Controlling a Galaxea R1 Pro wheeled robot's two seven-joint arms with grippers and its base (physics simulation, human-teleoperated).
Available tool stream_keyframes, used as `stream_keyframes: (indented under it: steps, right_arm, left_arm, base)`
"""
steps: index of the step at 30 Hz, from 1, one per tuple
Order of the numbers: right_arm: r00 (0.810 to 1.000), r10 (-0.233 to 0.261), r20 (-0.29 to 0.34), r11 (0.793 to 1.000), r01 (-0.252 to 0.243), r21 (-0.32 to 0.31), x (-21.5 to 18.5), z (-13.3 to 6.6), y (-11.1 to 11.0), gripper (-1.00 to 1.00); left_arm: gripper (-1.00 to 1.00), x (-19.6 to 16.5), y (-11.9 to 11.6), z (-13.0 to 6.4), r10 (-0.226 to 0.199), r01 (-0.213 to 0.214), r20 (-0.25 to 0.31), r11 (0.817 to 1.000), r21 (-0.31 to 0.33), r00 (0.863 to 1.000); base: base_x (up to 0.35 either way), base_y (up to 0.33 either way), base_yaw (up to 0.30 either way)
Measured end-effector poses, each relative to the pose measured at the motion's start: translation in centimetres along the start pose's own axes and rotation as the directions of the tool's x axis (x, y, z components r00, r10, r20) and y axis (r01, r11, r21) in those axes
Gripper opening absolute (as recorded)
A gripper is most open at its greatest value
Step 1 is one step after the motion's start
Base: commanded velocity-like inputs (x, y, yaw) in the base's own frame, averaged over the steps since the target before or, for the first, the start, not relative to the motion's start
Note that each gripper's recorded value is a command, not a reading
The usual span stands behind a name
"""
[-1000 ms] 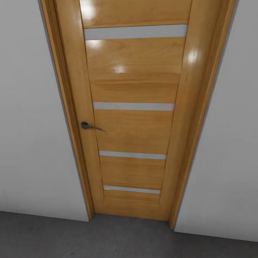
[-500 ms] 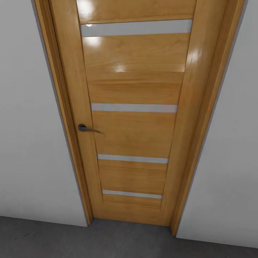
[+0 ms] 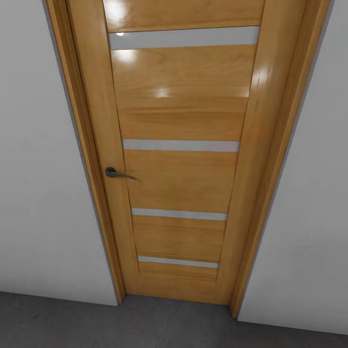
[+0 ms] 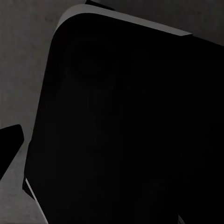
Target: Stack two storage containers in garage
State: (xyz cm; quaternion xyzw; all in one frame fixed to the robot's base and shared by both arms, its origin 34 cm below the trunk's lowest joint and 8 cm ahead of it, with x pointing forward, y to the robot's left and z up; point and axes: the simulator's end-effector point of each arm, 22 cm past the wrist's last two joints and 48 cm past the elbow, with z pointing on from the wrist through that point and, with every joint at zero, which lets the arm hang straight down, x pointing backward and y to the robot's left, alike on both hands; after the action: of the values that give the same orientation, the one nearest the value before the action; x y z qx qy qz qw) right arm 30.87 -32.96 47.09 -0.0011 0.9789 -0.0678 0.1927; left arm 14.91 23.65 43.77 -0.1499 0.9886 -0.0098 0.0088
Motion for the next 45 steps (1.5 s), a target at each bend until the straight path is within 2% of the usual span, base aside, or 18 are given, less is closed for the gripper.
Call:
stream_keyframes:
  steps: [2, 3, 8, 9, 10, 12, 14, 15, 16, 18, 20, 22, 24, 28, 31, 34, 40, 45]
  right_arm:
    - [0.999, -0.002, 0.033, 1.0, 0.001, 0.032, -3.2, 0.2, -0.6, 1.0]
    - [0.998, 0.001, 0.061, 0.998, -0.005, 0.063, -6.5, 0.5, -1.0, 1.0]
    - [0.984, 0.02, 0.177, 0.994, -0.038, 0.103, -17.5, 0.7, -1.7, 1.0]
    - [0.975, 0.034, 0.218, 0.997, -0.047, 0.058, -22.0, 0.4, 1.3, 1.0]
    - [0.956, 0.041, 0.29, 0.998, -0.054, 0.039, -28.1, -0.4, 2.5, 1.0]
    - [0.953, 0.028, 0.303, 0.999, -0.022, -0.024, -30.7, -1.1, 7.4, 1.0]
    - [0.945, 0.016, 0.327, 0.999, 0.002, -0.053, -33.1, -1.9, 9.9, 1.0]
    - [0.935, -0.006, 0.354, 0.997, 0.034, -0.075, -35.3, -2.8, 12.2, 1.0]
    - [0.929, -0.018, 0.369, 0.995, 0.053, -0.085, -36.5, -3.3, 13.3, 1.0]
    - [0.909, -0.064, 0.411, 0.988, 0.116, -0.102, -39.0, -4.7, 16.4, 1.0]
    - [0.876, -0.124, 0.466, 0.975, 0.195, -0.106, -41.7, -6.6, 19.5, 1.0]
    - [0.856, -0.152, 0.493, 0.971, 0.224, -0.089, -43.4, -7.4, 19.7, 1.0]
    - [0.817, -0.175, 0.55, 0.967, 0.247, -0.059, -47.6, -9.4, 19.7, 1.0]
    - [0.763, -0.167, 0.624, 0.971, 0.238, -0.03, -54.2, -12.8, 19.1, 1.0]
    - [0.735, -0.158, 0.659, 0.973, 0.23, -0.024, -57.0, -14.7, 19.0, 1.0]
    - [0.698, -0.151, 0.7, 0.972, 0.233, -0.022, -59.2, -16.7, 19.2, 1.0]
    - [0.669, -0.161, 0.725, 0.968, 0.252, -0.018, -60.5, -18.1, 19.7, 1.0]
    - [0.651, -0.197, 0.733, 0.962, 0.271, 0.018, -60.7, -18.2, 19.6, 1.0]
  left_arm:
    - [1.0, 0.0, 0.0, 0.0, 0.0, 0.0, 0.0, 1.0, 0.0, 1.0]
    - [1.0, 0.0, 0.0, 0.0, -0.001, 0.001, 0.0, 1.0, 0.0, 1.0]
    - [1.0, 0.0, 0.0, 0.0, 0.0, 0.0, 0.0, 1.0, 0.0, 1.0]
    - [1.0, 0.0, 0.0, 0.0, -0.001, 0.001, 0.0, 1.0, 0.0, 1.0]
    - [1.0, 0.0, 0.0, 0.0, -0.001, 0.001, 0.0, 1.0, 0.0, 1.0]
    - [1.0, 0.0, 0.0, 0.0, 0.0, 0.0, 0.001, 1.0, 0.0, 1.0]
    - [1.0, 0.0, 0.0, 0.0, 0.0, 0.0, 0.001, 1.0, 0.001, 1.0]
    - [1.0, 0.0, 0.0, 0.0, 0.0, 0.0, 0.001, 1.0, 0.001, 1.0]
    - [1.0, -0.1, 0.0, 0.0, 0.0, 0.0, 0.001, 1.0, 0.001, 1.0]
    - [1.0, -0.1, 0.0, 0.0, 0.0, 0.0, 0.001, 1.0, 0.001, 1.0]
    - [1.0, -0.1, 0.0, 0.0, 0.0, 0.0, 0.001, 1.0, 0.001, 1.0]
    - [1.0, -0.1, 0.0, 0.0, 0.0, 0.0, 0.001, 1.0, 0.001, 1.0]
    - [1.0, -0.1, 0.0, 0.0, 0.0, 0.0, 0.002, 1.0, 0.001, 1.0]
    - [1.0, -0.1, 0.0, 0.0, 0.0, 0.0, 0.002, 1.0, 0.001, 1.0]
    - [1.0, -0.1, -0.1, 0.0, 0.0, 0.0, 0.002, 1.0, 0.002, 1.0]
    - [1.0, -0.2, 0.0, 0.0, 0.0, 0.0, 0.004, 1.0, 0.001, 1.0]
    - [1.0, -1.0, 0.0, 0.0, 0.0, 0.0, 0.038, 1.0, 0.0, 0.999]
    - [1.0, -1.8, 0.0, -0.1, -0.002, 0.002, 0.077, 1.0, 0.001, 0.997]
  base:
    - [0.0, 0.0, 0.0]
    - [0.0, 0.0, 0.0]
    - [0.0, 0.0, 0.0]
    - [0.0, 0.0, 0.0]
    - [0.0, 0.0, 0.0]
    - [0.0, 0.0, 0.0]
    - [0.0, 0.0, 0.0]
    - [0.0, 0.0, 0.0]
    - [0.0, 0.0, 0.0]
    - [0.0, 0.0, 0.0]
    - [0.0, 0.0, 0.0]
    - [0.0, 0.0, 0.0]
    - [0.0, 0.0, 0.0]
    - [0.0, 0.0, 0.0]
    - [0.0, 0.0, 0.0]
    - [0.0, 0.0, 0.0]
    - [0.0, 0.0, 0.0]
    - [0.0, 0.0, 0.0]
